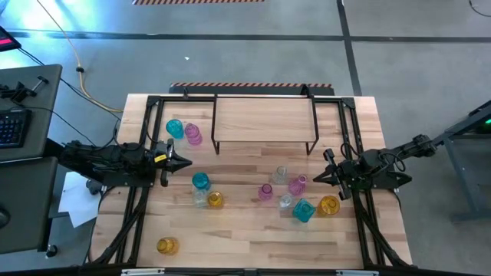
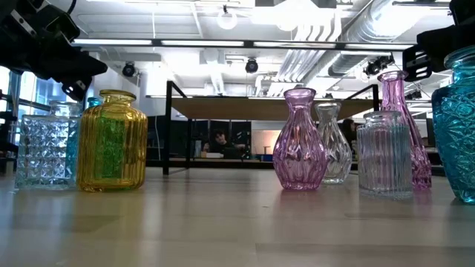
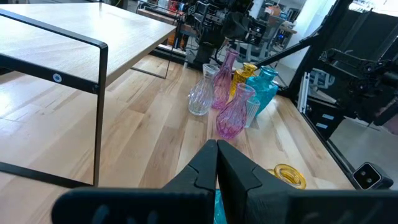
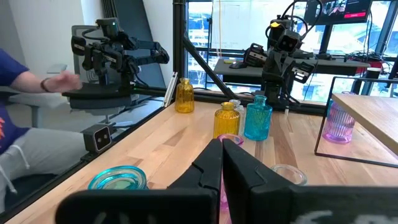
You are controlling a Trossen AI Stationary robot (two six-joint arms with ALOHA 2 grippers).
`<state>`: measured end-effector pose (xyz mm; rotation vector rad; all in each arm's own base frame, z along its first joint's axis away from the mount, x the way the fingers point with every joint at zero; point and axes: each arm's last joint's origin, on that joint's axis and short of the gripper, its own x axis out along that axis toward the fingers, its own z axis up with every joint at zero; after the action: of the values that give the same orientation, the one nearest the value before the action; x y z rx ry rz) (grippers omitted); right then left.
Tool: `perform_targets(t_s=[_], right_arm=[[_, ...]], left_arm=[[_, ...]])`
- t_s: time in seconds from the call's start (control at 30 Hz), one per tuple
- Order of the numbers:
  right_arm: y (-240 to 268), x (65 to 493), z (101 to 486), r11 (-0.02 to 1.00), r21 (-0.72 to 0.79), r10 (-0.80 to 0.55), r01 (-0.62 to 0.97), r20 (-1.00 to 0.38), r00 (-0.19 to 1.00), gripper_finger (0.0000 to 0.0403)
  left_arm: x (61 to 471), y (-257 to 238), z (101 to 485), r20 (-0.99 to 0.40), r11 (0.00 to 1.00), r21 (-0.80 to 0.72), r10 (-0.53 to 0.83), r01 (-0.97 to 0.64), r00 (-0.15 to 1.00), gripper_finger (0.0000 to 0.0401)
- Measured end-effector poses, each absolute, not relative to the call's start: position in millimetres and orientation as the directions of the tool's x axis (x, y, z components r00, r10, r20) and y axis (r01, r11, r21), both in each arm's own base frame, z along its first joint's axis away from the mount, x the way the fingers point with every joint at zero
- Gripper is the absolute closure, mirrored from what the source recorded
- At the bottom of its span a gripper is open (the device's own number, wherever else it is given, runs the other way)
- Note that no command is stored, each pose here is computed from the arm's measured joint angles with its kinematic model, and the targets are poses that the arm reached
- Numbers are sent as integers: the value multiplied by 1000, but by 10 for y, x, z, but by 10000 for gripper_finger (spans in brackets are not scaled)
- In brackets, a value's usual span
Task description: Sort vases onto shelf
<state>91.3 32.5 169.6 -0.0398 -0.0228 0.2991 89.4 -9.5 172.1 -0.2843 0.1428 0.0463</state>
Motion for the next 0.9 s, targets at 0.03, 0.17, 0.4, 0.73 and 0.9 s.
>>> perform_targets(t_s=[0.03,0.17,0.4,0.73,0.9], right_arm=[[325,912,1697,955,-43,295,-294,17,955,402],[325,913,1696,955,-43,296,-295,16,955,402],[324,912,1722,954,-81,294,-290,44,955,402],[256,823,2115,973,-226,145,-46,445,883,402],[228,755,2251,950,-301,109,88,581,806,402]], left_arm=[[894,-95,1721,-147,959,-276,25,-66,989,398],[894,-95,1722,-147,959,-276,25,-65,989,398],[894,-94,1721,-147,959,-276,25,-66,989,398],[894,-94,1722,-146,959,-276,27,-67,989,398],[895,-89,1736,-131,966,-248,46,-78,990,398]])
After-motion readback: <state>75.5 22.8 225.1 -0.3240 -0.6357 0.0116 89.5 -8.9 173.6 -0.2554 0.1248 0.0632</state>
